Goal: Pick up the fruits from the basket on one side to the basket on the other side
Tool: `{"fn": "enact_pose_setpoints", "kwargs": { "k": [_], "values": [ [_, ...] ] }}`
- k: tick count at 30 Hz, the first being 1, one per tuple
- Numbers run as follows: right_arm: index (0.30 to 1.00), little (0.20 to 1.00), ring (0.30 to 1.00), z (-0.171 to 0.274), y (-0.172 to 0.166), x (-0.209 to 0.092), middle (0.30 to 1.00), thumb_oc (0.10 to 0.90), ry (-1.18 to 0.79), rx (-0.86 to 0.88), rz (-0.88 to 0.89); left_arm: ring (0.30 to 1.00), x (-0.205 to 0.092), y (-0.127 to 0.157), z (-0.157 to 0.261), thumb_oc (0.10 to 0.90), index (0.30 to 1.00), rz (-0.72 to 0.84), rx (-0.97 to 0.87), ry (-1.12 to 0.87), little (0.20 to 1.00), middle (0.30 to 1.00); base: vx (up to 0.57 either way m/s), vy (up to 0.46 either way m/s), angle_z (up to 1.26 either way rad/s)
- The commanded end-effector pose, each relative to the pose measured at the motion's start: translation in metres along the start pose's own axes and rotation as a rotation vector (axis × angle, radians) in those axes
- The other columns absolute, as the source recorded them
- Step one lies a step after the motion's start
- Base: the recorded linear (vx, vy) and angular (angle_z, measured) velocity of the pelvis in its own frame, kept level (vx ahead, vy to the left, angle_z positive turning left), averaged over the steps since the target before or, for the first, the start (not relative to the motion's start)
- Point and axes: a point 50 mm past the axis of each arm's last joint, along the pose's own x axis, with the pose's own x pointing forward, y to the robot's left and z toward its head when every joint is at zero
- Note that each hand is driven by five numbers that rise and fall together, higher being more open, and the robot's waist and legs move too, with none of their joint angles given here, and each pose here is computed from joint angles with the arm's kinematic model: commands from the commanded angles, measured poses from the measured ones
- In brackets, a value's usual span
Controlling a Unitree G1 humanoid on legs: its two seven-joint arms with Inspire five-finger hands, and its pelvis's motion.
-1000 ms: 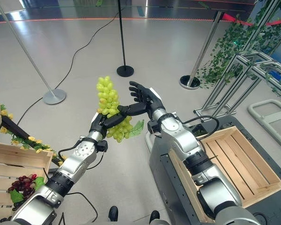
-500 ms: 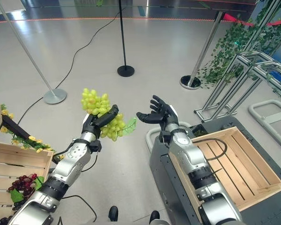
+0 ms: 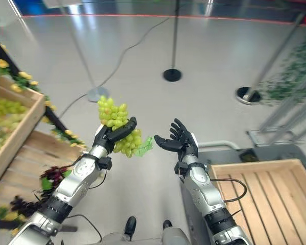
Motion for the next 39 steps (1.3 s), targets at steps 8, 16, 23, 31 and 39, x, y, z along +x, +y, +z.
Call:
{"fn": "enact_pose_setpoints", "kwargs": {
  "k": [8, 16, 23, 31, 39],
  "values": [
    [0.900, 0.900, 0.900, 0.011, 0.014, -0.008, 0.900, 0.800, -0.141, 0.001, 0.083, 0.300, -0.001, -0.012, 0.082, 0.400, 0.300, -0.125, -0.043, -0.447, 0.300, 0.300, -0.07, -0.058, 0.38],
    [0.900, 0.900, 0.900, -0.007, 0.002, -0.006, 0.900, 0.800, -0.092, 0.003, -0.063, 0.300, 0.015, -0.032, 0.107, 0.400, 0.300, -0.244, -0.053, -0.478, 0.300, 0.300, -0.10, 0.095, 0.91],
    [0.900, 0.900, 0.900, -0.019, -0.009, -0.023, 0.900, 0.800, -0.082, 0.044, -0.112, 0.300, 0.007, -0.028, 0.120, 0.400, 0.300, -0.296, 0.018, -0.526, 0.300, 0.300, -0.04, -0.023, 0.80],
    [0.900, 0.900, 0.900, -0.028, -0.006, -0.014, 0.900, 0.800, -0.006, 0.006, -0.125, 0.300, -0.003, -0.022, 0.148, 0.400, 0.300, -0.295, 0.022, -0.622, 0.300, 0.300, 0.04, -0.091, 0.43],
    [0.900, 0.900, 0.900, -0.047, -0.009, -0.019, 0.900, 0.800, 0.087, -0.027, -0.136, 0.300, -0.007, 0.011, 0.191, 0.400, 0.300, -0.204, -0.048, -0.702, 0.300, 0.300, 0.02, -0.008, 0.02]
  ]
}}
